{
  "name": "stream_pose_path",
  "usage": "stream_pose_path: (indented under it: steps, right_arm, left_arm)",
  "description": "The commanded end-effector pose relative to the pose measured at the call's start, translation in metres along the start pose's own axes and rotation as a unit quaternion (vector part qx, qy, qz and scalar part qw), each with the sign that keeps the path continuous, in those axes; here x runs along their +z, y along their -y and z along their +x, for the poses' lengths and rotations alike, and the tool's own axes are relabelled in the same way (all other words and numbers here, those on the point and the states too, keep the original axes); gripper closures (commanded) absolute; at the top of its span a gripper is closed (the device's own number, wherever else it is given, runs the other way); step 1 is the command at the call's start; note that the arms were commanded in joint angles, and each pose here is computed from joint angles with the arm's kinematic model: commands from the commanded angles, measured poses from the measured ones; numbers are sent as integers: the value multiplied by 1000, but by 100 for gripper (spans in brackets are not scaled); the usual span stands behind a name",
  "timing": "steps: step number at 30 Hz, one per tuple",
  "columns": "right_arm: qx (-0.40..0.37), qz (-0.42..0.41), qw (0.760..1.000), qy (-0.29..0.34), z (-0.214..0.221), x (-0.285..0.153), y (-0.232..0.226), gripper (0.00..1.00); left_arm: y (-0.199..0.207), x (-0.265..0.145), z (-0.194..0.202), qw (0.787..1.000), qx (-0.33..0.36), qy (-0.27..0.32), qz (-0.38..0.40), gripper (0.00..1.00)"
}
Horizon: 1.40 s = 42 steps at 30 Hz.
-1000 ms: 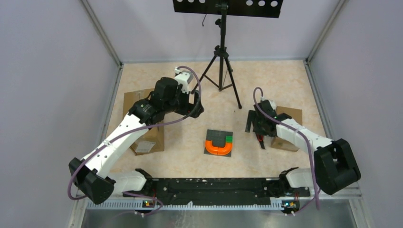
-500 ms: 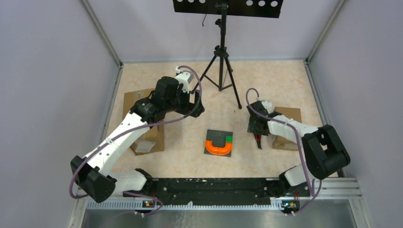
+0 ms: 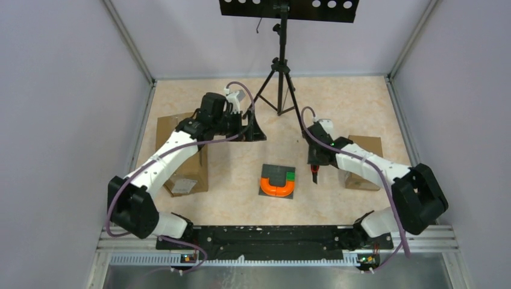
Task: Unpack the express box
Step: Pick up the knife at the center of the board.
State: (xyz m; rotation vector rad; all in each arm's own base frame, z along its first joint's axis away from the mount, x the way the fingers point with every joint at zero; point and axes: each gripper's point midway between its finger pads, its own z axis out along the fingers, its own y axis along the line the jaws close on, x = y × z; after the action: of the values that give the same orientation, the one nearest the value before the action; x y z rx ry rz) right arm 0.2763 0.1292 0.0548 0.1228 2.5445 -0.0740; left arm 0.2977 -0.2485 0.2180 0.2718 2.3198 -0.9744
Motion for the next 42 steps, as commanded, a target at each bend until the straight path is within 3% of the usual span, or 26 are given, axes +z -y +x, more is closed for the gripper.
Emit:
stream_pose_path:
  steps: [1,6,12,20,28,35,37,39,40,42]
  right_arm:
    - [-8,-105,991,79,-51,-63,-54,100]
    - [-20,-187,977,101,-59,-108,-109,100]
    - [-34,-245,962,114,-58,-147,-161,100]
    - [-33,-274,953,128,-66,-168,-176,100]
    - [-43,-289,948,124,-61,-175,-183,100]
    - [-44,-292,948,117,-56,-175,-182,100]
    - [-45,-294,947,117,-55,-176,-181,100]
    - [-51,-299,946,117,-54,-178,-181,100]
    - [-55,-302,945,117,-54,-180,-181,92]
    - [-64,-324,936,125,-59,-187,-181,51]
  left_arm:
    - [35,10,-2,994,-22,-15,108,2]
    - [48,18,-10,988,-48,-16,149,3]
    - [45,28,-21,988,-72,-8,138,11]
    - [33,35,-17,990,-83,-15,109,29]
    - [32,44,-18,989,-88,-17,120,37]
    - [38,46,-27,988,-82,-10,133,57]
    - [41,46,-30,987,-77,-8,140,75]
    - [46,45,-32,986,-69,-10,155,99]
    - [50,43,-32,984,-62,-13,165,100]
    - [61,35,-30,979,-42,-18,197,100]
